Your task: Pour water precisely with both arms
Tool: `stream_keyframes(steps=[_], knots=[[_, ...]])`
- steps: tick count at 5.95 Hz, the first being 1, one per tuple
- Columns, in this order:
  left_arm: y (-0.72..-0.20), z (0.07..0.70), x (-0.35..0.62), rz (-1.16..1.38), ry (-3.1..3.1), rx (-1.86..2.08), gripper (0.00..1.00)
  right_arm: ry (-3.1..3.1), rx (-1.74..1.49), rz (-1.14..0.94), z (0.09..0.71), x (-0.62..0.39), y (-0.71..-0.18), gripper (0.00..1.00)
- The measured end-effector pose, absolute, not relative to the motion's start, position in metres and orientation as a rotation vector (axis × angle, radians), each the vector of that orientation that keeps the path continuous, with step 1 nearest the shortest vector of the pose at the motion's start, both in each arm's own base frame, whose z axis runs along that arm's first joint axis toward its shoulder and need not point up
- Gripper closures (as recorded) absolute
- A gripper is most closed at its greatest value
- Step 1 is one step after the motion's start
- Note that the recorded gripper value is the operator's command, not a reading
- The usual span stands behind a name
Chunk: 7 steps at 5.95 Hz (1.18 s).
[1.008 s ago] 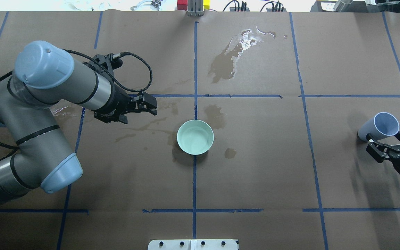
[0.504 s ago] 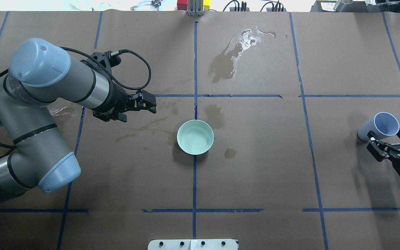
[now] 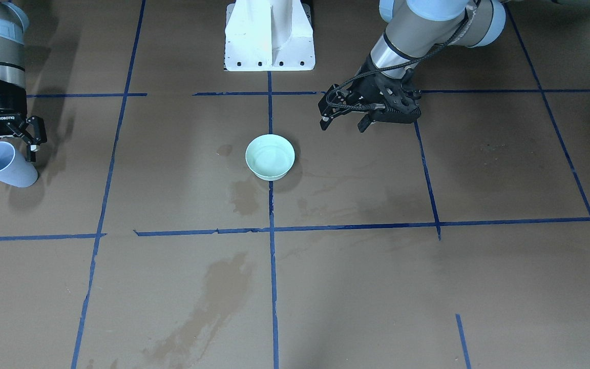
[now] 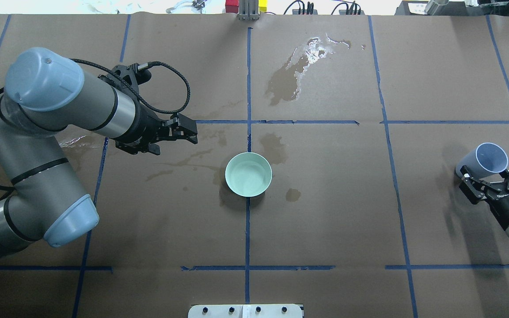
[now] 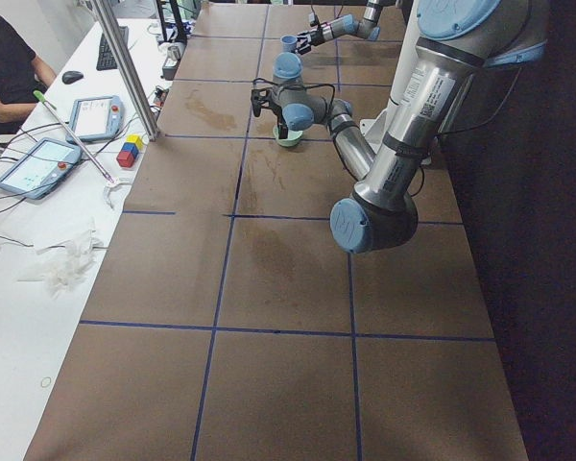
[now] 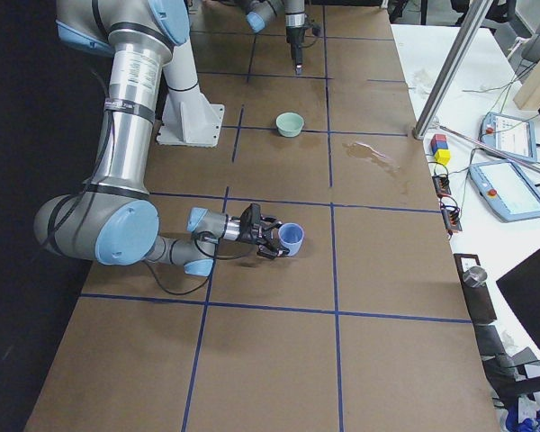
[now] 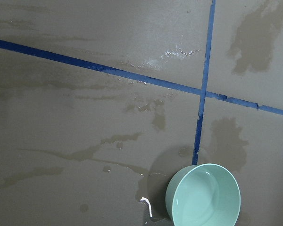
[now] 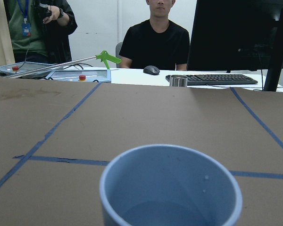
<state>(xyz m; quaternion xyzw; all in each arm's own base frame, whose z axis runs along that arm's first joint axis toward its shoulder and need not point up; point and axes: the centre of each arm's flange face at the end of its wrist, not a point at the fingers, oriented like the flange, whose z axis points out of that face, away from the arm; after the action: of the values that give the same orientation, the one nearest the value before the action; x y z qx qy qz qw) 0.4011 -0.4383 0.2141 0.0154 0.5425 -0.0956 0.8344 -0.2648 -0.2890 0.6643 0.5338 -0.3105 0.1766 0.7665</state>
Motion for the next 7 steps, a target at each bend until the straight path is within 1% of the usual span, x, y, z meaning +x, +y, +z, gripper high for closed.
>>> stream_keyframes(steps=[4, 7], knots=[[-0.4382, 0.2159, 0.4009, -0.204, 1.147, 0.031, 0.00, -0.657, 1.183, 0.328, 0.6722, -0.2719, -0.2906, 0.02], [-0.4387, 0.2161, 0.4009, -0.206, 1.145, 0.034, 0.00, -0.657, 1.193, 0.335, 0.6696, -0.2728, -0.2943, 0.02]])
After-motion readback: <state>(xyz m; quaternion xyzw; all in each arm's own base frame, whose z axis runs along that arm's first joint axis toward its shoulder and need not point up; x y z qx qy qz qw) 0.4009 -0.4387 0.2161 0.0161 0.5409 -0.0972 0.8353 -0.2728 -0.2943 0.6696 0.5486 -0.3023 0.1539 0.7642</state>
